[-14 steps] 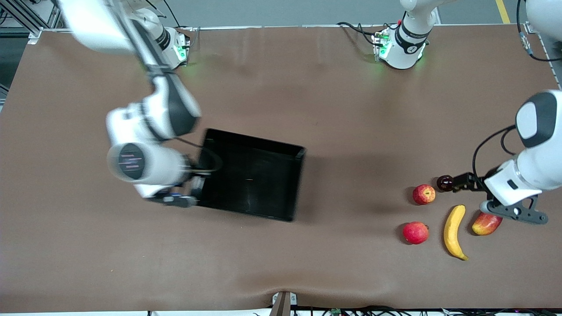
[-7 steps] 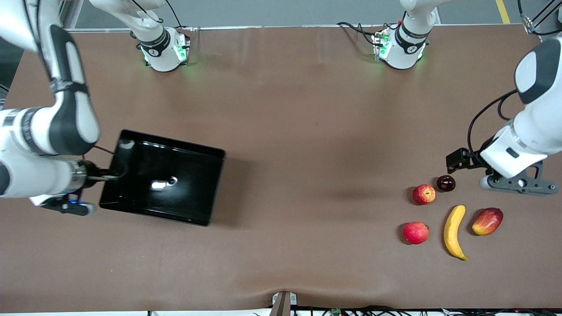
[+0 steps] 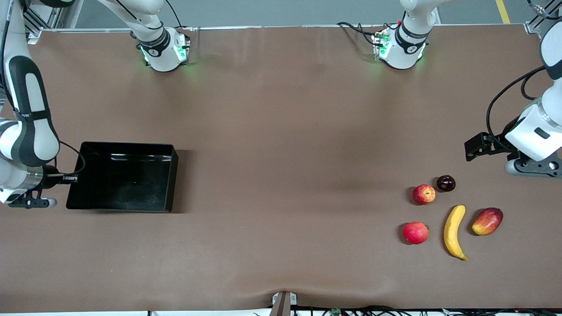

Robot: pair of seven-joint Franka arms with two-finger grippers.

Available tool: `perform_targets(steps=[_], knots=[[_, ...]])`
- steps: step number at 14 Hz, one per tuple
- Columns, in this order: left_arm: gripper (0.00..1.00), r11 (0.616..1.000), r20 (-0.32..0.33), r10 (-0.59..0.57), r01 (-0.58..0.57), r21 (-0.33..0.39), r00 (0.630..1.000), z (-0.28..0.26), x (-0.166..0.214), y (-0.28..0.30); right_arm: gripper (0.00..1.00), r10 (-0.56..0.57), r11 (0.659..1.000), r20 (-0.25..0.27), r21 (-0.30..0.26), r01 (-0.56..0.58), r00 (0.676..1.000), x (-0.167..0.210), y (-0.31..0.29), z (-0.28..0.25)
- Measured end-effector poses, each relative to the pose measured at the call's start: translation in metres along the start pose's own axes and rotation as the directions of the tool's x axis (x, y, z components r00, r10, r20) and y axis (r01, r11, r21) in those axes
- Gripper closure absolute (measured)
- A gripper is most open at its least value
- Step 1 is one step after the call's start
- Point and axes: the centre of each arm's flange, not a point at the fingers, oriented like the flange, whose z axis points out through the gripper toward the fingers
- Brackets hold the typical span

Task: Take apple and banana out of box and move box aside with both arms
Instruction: 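Drag the black tray away with the right gripper while the left gripper withdraws, then release the tray and raise the right gripper away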

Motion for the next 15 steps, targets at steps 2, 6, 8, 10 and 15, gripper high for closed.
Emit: perform_targets(steps=[2, 6, 8, 10, 15], knots=[[0.00, 1.000, -0.020, -0.005, 0.005, 0.009, 1.000, -0.014, -0.005, 0.001, 0.95, 0.016, 1.000, 0.008, 0.014, -0.016, 1.000, -0.004, 0.007, 0.015], [0.00, 0.998, -0.049, -0.038, 0.040, 0.051, 0.998, -0.047, -0.023, -0.009, 0.79, 0.028, 0.999, 0.009, 0.024, -0.028, 1.000, -0.006, 0.013, 0.019], [0.00, 0.997, -0.036, -0.030, 0.032, 0.065, 0.999, -0.051, -0.031, 0.000, 0.56, 0.013, 1.000, -0.011, 0.023, -0.012, 1.000, 0.000, 0.007, 0.006], [0.00, 0.997, -0.023, -0.025, 0.026, 0.067, 0.999, -0.049, -0.037, 0.009, 0.36, -0.044, 0.998, -0.030, 0.038, 0.045, 0.999, 0.019, -0.022, -0.047], [0.00, 0.998, -0.005, -0.061, 0.061, 0.009, 0.998, -0.049, -0.055, 0.002, 0.00, -0.224, 0.974, -0.173, -0.007, 0.226, 0.959, 0.038, -0.150, -0.221]])
